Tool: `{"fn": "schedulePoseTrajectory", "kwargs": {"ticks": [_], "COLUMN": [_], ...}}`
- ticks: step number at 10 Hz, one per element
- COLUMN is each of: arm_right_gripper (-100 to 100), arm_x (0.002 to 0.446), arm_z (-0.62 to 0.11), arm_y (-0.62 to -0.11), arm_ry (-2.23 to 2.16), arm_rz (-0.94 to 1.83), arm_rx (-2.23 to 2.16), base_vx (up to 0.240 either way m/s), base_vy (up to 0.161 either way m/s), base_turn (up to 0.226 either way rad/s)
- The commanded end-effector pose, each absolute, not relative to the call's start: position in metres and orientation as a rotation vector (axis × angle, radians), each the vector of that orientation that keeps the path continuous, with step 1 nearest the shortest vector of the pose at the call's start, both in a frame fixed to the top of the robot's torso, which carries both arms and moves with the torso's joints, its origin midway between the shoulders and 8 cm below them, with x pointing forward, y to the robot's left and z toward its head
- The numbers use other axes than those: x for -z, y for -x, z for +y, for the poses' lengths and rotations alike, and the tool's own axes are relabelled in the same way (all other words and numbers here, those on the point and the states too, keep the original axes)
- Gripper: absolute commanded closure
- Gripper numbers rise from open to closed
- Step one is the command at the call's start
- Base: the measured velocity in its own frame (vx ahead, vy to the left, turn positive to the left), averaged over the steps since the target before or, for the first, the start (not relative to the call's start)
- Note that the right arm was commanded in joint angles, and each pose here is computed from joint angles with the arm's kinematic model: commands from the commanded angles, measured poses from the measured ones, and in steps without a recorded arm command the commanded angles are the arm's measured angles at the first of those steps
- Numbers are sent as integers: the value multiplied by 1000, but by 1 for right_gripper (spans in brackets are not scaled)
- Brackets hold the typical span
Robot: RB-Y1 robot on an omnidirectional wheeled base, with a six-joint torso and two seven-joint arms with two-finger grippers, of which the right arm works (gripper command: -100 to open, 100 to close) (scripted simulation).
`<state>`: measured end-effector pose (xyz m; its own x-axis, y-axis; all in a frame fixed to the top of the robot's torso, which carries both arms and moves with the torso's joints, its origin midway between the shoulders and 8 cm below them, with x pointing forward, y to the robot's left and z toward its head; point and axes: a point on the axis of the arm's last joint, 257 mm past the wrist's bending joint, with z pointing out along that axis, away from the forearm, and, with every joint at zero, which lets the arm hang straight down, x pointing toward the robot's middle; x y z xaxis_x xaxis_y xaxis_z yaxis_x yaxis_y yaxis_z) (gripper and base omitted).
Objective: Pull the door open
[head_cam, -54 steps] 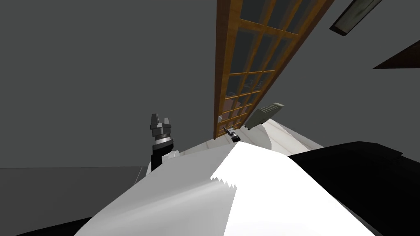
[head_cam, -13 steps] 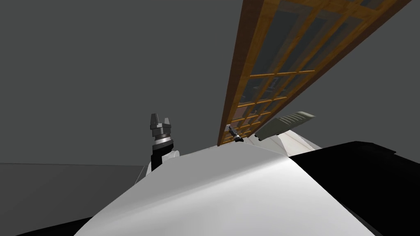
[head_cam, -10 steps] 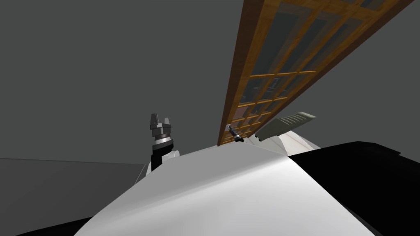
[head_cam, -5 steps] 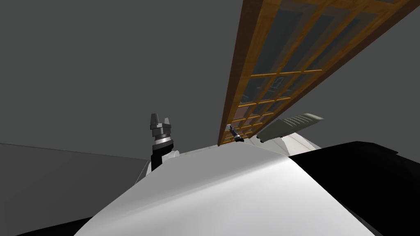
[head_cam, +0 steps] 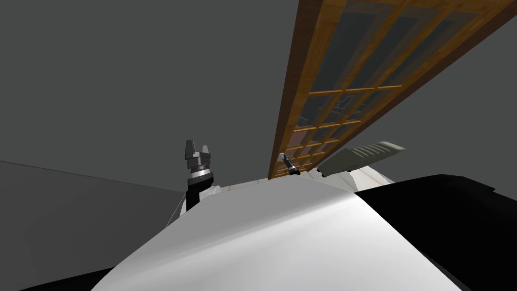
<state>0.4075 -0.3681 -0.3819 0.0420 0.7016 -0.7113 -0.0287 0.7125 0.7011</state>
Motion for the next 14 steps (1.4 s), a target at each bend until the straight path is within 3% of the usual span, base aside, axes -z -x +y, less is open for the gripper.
{"fn": "schedulePoseTrajectory", "kwargs": {"ticks": [1, 13, 14], "arm_right_gripper": [100, 100, -100], "arm_x": [392, 390, 383], "arm_z": [-353, -371, -390], "arm_y": [-403, -405, -404], "arm_ry": [-630, -929, -872], "arm_rz": [1449, 1303, 1315], "arm_rx": [-659, -873, -798], "base_vx": [-32, -45, -32], "base_vy": [-9, -18, -17], "base_turn": [52, 76, -29]}}
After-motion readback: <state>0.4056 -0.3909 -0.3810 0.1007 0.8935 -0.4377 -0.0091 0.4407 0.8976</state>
